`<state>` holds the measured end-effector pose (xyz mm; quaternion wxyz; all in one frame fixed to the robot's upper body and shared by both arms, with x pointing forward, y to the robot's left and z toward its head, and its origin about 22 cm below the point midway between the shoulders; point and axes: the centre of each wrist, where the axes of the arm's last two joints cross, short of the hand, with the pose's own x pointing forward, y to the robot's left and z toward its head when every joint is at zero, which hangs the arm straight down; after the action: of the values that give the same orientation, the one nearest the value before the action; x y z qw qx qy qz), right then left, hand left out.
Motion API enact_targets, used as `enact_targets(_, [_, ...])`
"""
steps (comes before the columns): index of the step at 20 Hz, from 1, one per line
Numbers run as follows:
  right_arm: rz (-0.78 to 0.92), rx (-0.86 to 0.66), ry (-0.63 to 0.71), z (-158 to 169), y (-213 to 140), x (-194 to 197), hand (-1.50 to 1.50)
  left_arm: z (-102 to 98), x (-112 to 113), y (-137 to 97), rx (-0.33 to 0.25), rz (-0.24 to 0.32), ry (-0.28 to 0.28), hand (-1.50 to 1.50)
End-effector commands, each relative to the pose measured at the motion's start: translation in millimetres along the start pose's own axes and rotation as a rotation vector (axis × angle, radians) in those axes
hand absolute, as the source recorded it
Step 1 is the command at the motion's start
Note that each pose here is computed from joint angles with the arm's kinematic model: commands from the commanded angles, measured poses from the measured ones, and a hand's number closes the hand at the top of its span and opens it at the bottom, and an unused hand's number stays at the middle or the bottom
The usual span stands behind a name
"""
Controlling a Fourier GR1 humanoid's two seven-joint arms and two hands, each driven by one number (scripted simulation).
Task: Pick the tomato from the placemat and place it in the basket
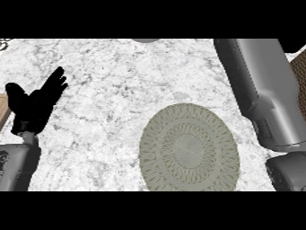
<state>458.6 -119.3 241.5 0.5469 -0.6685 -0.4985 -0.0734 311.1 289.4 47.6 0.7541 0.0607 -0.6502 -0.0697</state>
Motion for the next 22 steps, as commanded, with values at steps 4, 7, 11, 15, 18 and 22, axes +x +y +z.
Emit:
enact_targets(4, [0.003, -0.129, 0.229, -37, -20, 19, 1.5, 1, -2, 4, 0.024, 0.004, 0.01, 0.0])
enact_targets(7, [0.015, -0.204, 0.229, -62, -36, 23, 1.5, 6, 1, 9, 0.021, -0.01, -0.004, 0.0])
enact_targets(11, [0.098, -0.248, 0.286, -82, -34, 11, 1.5, 6, -3, -2, 0.025, -0.002, 0.017, 0.0])
enact_targets(15, [0.177, -0.307, 0.333, -106, -39, -2, 1.5, 2, 10, 16, 0.037, 0.002, 0.016, 0.0])
enact_targets(18, [0.188, -0.329, 0.37, -126, -40, -22, 1.5, 11, -6, 15, 0.052, 0.0, 0.029, 0.0])
enact_targets(22, [0.199, -0.321, 0.393, -122, -29, -33, 1.5, 5, 7, 15, 0.034, 0.013, 0.026, 0.0])
